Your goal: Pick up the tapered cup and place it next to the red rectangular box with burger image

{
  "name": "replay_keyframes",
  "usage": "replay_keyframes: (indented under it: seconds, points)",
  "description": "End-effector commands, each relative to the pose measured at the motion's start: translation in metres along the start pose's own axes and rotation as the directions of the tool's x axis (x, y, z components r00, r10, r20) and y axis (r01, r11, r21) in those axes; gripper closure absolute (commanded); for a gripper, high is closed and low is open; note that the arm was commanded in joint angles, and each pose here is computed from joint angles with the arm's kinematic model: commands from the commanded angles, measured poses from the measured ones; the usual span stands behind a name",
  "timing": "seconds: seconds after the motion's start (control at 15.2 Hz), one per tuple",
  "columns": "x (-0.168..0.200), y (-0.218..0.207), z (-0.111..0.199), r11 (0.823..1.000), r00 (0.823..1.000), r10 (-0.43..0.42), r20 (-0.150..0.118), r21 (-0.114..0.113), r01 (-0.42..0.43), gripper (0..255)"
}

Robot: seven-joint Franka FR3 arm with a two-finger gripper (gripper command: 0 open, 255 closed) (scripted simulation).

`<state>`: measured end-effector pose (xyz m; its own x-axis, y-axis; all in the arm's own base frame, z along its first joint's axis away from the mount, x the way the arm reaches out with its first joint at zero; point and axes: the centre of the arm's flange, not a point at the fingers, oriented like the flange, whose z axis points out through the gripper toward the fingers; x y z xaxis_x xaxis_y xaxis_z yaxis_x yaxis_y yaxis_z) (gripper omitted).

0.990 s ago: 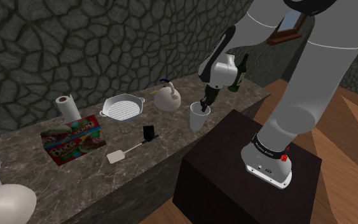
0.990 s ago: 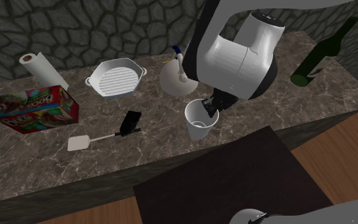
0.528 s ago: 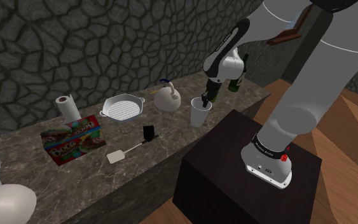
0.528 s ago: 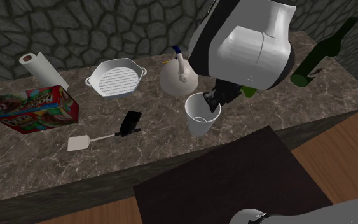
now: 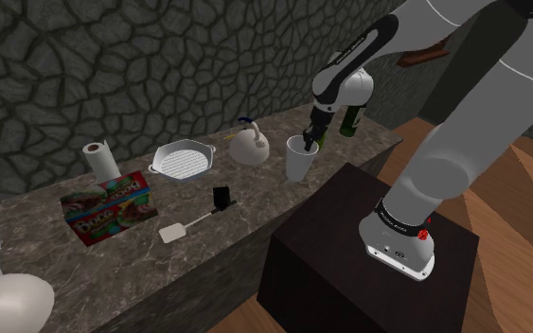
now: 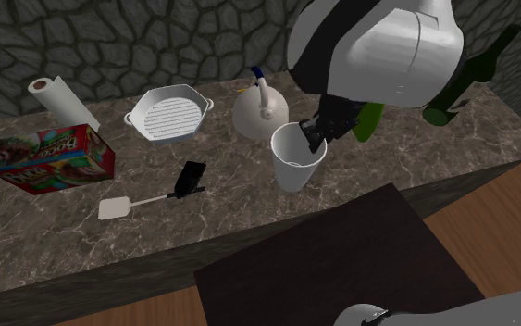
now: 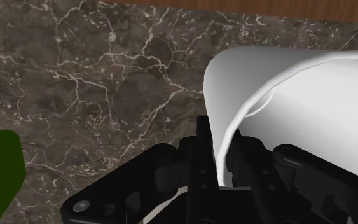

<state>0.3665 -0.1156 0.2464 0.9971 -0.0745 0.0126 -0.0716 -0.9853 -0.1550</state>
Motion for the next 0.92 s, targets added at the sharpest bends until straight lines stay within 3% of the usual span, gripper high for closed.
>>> replay_keyframes:
  seconds: [0.0,0.86]
  points:
    - [-0.001,-0.004,-0.01,1.0,1.0,0.0,0.001,-0.001,0.0,255]
    - [0.0,-0.014,-0.078,1.0,1.0,0.0,0.001,-0.001,0.0,255]
